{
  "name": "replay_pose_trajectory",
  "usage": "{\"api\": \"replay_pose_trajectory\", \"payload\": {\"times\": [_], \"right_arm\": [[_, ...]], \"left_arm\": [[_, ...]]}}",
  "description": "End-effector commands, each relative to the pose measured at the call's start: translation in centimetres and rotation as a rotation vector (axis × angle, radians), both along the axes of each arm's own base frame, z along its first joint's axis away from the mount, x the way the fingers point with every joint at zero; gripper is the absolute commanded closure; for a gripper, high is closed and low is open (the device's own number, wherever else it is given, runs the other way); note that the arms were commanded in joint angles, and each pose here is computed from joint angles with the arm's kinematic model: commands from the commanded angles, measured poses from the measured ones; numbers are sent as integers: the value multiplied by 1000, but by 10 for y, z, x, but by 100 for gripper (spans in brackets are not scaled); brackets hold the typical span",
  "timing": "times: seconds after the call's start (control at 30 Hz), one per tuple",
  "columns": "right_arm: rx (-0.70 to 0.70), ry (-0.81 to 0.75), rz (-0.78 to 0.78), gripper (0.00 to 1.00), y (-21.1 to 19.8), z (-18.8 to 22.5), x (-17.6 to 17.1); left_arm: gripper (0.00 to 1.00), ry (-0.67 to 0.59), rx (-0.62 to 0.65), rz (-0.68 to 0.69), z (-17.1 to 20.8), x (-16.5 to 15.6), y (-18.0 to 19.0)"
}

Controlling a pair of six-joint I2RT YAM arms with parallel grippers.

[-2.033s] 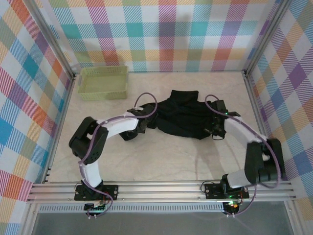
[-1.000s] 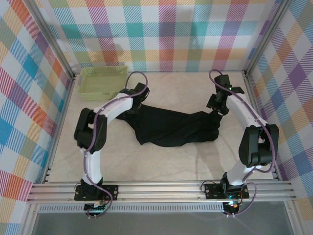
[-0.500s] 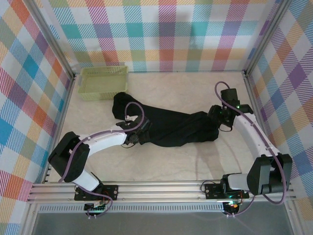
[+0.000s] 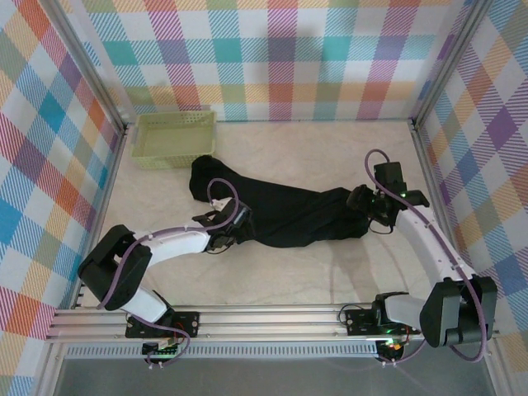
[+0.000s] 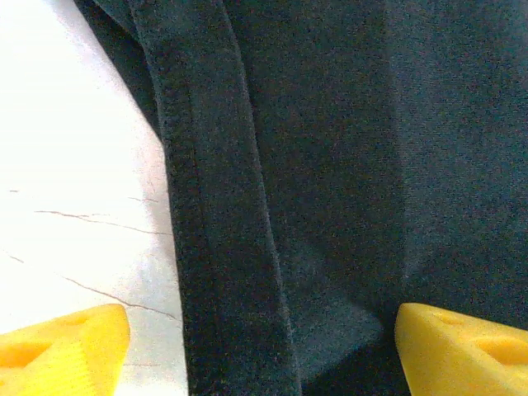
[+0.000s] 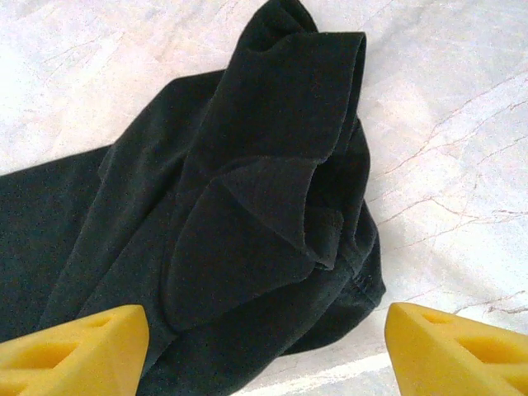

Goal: Fold the inside-out t-shirt

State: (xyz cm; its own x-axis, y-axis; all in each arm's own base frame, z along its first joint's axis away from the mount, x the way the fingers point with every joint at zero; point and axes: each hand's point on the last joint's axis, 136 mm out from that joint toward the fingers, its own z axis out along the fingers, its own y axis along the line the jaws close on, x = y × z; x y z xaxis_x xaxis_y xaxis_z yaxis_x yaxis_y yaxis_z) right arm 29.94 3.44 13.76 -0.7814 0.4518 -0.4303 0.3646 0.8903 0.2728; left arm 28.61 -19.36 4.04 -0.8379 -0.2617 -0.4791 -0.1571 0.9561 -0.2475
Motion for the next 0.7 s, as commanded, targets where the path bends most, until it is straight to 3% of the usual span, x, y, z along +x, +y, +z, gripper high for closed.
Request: {"api": "replay_pose_trajectory", "payload": {"times": [0.0, 0.13, 0.23, 0.4, 0.67], "right_arm": [[27, -25, -7, 24, 2, 2, -1], [36, -12, 2, 24, 4, -3, -1], [36, -5, 5, 24, 5, -6, -1], [25, 2, 10, 24, 4, -8, -1], [34, 14, 17, 24, 6, -12, -1]], "left_arm": [[17, -30, -62, 20, 5, 6, -5], [19, -26, -67, 21, 4, 8, -7], [27, -17, -76, 18, 5, 7, -10], [27, -6, -25, 25, 4, -9, -2], [31, -40, -82, -50, 6, -24, -14]]}}
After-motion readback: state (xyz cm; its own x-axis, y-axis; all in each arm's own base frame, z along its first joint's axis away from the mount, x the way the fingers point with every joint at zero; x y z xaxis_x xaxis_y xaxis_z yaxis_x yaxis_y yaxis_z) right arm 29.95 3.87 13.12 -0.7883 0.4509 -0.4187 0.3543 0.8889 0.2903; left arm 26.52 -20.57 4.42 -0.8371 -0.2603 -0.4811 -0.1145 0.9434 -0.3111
